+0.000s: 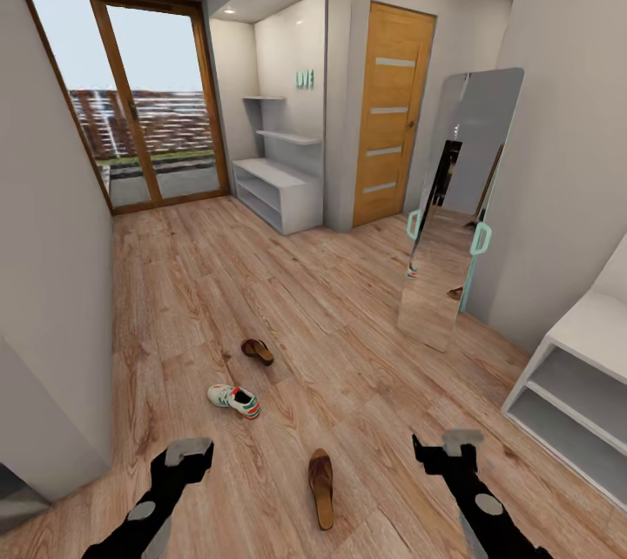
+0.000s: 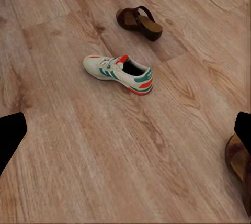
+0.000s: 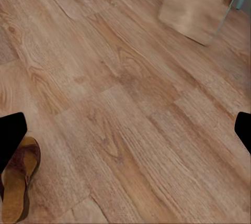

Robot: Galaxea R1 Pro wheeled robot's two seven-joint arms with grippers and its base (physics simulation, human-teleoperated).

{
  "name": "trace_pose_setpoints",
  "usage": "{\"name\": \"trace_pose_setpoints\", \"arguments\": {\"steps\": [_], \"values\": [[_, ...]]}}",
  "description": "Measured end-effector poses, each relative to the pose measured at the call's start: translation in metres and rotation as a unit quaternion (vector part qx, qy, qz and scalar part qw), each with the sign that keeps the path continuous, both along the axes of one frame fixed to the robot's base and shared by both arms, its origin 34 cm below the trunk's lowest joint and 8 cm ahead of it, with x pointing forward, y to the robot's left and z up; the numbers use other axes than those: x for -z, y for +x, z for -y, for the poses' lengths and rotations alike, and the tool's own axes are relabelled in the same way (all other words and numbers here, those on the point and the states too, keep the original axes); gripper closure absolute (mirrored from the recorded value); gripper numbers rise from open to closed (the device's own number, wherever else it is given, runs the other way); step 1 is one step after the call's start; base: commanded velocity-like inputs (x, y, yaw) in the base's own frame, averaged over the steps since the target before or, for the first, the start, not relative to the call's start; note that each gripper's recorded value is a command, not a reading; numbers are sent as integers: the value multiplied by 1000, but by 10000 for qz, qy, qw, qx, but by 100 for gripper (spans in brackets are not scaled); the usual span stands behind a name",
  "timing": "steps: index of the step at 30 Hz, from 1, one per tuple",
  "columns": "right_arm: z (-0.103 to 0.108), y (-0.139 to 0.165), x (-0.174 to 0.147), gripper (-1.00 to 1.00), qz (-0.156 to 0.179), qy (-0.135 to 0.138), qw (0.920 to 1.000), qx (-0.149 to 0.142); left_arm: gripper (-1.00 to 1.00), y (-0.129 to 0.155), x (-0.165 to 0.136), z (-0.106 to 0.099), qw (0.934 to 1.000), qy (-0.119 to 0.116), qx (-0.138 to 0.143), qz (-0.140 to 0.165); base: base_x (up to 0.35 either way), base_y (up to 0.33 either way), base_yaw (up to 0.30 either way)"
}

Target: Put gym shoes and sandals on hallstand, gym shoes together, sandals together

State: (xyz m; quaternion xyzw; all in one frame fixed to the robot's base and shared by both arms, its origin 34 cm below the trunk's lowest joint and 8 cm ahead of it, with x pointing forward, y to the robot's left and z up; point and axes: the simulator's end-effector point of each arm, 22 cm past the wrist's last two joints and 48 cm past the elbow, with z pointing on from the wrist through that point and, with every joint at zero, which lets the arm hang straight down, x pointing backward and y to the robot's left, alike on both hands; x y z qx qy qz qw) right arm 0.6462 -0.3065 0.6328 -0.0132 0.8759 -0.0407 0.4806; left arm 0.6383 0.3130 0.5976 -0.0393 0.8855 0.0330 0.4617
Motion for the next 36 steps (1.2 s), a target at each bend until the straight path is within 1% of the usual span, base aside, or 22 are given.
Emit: {"name": "trace_pose_setpoints", "arguments": {"steps": [3, 4, 8, 12, 16, 19, 22, 26, 30, 36], "values": [[1, 17, -8, -100, -88, 7, 10000, 27, -100, 5, -1, -1, 10000, 3, -1, -72, 0, 0, 0], [1, 24, -10, -100, -172, 10, 9998, 37, -100, 5, 0, -3, 9999, 9, -12, -122, 0, 0, 0], [0, 28, -10, -100, -263, 22, 9997, 19, -100, 7, -1, -3, 9999, 29, 4, -127, 0, 0, 0], [1, 18, 4, -100, -462, 30, 9989, 29, -100, 7, -2, -3, 9999, 37, 14, -124, 2, 0, 0], [3, -1, 27, -100, -747, 41, 9972, 59, -100, 8, -2, -3, 9999, 28, 17, -122, 63, 21, 0], [4, -14, 40, -100, -856, 46, 9963, 73, -100, 7, -2, -3, 9999, 14, 9, -125, 164, 98, 0], [4, -20, 46, -100, -812, 47, 9967, 69, -100, 7, -2, -2, 9999, 9, 18, -131, 211, 137, 0], [4, -21, 46, -100, -635, 47, 9980, 51, -100, 7, -1, -1, 9999, 8, 32, -139, 164, 89, 0], [3, -20, 43, -100, -498, 44, 9987, 38, -100, 7, -1, 0, 9999, 11, 43, -141, 72, 36, 0], [5, -19, 41, -100, -415, 30, 9991, 68, -100, 8, -2, 0, 9999, 17, 58, -125, 23, 12, 0]]}}
